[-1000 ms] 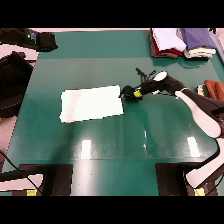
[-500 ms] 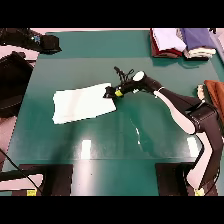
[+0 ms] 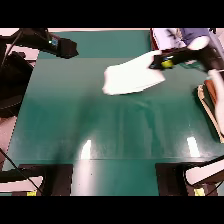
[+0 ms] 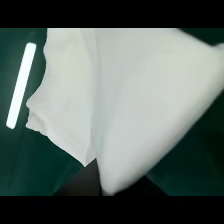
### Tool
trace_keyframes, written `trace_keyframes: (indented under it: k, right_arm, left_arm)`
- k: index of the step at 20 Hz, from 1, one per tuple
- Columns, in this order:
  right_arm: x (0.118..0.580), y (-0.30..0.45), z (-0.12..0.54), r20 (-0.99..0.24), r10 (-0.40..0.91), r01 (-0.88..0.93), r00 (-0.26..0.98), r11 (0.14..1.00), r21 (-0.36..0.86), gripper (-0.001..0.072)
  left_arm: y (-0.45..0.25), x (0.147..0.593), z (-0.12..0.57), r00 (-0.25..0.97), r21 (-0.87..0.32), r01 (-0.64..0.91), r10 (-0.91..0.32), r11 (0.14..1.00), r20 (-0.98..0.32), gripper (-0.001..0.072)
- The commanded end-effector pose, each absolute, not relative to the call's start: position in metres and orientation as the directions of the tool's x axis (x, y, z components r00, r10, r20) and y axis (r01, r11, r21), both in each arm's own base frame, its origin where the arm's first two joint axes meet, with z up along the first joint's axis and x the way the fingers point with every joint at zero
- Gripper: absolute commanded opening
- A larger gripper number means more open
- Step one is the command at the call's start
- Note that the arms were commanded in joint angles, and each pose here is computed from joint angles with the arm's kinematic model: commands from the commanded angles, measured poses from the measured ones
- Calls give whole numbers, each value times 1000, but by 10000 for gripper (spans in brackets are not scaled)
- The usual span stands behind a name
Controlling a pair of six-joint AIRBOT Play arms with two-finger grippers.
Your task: Fold the shirts.
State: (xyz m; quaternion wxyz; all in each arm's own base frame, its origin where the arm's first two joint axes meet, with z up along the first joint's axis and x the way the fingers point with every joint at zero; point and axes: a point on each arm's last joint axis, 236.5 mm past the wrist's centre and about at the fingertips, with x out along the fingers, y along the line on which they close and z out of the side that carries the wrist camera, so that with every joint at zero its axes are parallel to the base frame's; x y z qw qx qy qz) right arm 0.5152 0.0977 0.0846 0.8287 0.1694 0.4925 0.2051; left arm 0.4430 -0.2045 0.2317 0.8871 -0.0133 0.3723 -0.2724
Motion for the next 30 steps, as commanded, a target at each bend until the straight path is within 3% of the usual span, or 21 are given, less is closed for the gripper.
trace_keyframes:
  k: [1,8,12,21,27,30]
  right_arm:
    - [495,-45,117,-775,327,35,540,912,409,15]
    - [434,-255,144,-728,27,403,685,818,409,15]
    - [432,-284,175,-617,1,373,787,796,477,15]
    - [426,-293,293,-456,-134,312,880,887,341,15]
    - [375,-299,272,-521,-170,377,836,868,322,15]
    - [318,-314,215,-702,-221,506,677,832,226,15]
  left_arm:
    - [-224,435,233,558,-228,509,-520,830,-647,24]
    - [-229,432,234,549,-264,494,-533,828,-644,24]
    - [-230,432,234,548,-266,495,-534,827,-644,24]
    - [-229,430,232,539,-263,498,-533,826,-653,24]
    - [-229,429,231,535,-258,504,-532,825,-656,24]
    - [-229,429,231,535,-257,504,-532,825,-657,24]
